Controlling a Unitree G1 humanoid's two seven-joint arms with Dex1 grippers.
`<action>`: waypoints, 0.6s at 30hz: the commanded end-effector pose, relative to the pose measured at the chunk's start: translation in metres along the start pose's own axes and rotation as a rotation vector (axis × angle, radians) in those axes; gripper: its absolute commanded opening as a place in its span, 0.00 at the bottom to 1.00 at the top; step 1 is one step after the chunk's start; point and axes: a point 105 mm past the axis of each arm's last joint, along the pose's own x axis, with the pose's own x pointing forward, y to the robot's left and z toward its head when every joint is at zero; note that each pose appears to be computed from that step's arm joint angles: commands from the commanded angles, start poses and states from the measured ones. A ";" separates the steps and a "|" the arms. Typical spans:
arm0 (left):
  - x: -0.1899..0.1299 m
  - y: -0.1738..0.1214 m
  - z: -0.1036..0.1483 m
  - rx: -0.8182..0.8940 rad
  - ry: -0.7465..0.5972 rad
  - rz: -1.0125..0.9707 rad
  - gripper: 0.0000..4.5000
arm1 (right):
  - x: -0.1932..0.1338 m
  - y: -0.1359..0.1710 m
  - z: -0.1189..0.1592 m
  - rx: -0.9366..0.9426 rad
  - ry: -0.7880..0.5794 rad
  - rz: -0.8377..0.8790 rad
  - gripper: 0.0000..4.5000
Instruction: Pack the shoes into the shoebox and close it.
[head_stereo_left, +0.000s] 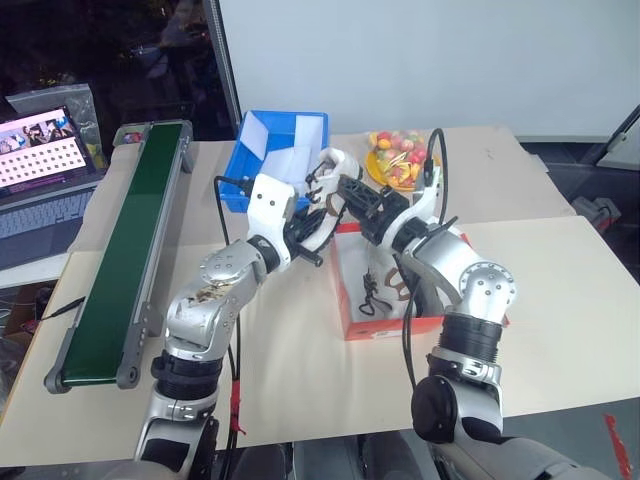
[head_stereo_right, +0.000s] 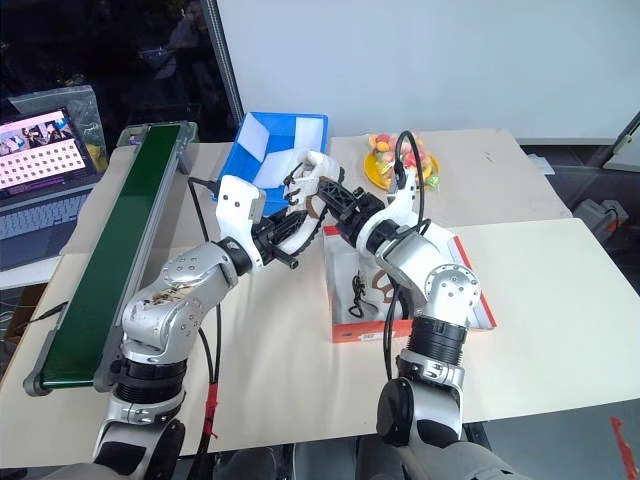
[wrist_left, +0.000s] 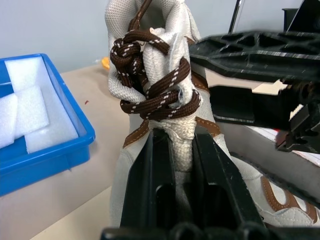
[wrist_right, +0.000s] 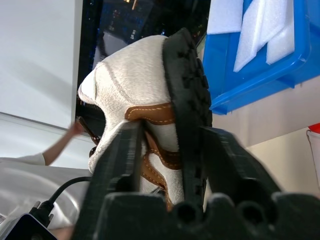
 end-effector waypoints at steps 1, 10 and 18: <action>0.006 -0.040 -0.001 -0.018 -0.002 -0.182 0.00 | 0.011 0.057 -0.003 -0.023 0.002 0.200 0.13; 0.008 -0.033 0.005 -0.018 -0.019 -0.159 0.00 | 0.011 0.066 -0.003 -0.032 0.007 0.222 0.06; 0.008 -0.034 0.002 -0.015 -0.009 -0.159 0.00 | 0.010 0.065 -0.004 -0.033 0.003 0.199 0.06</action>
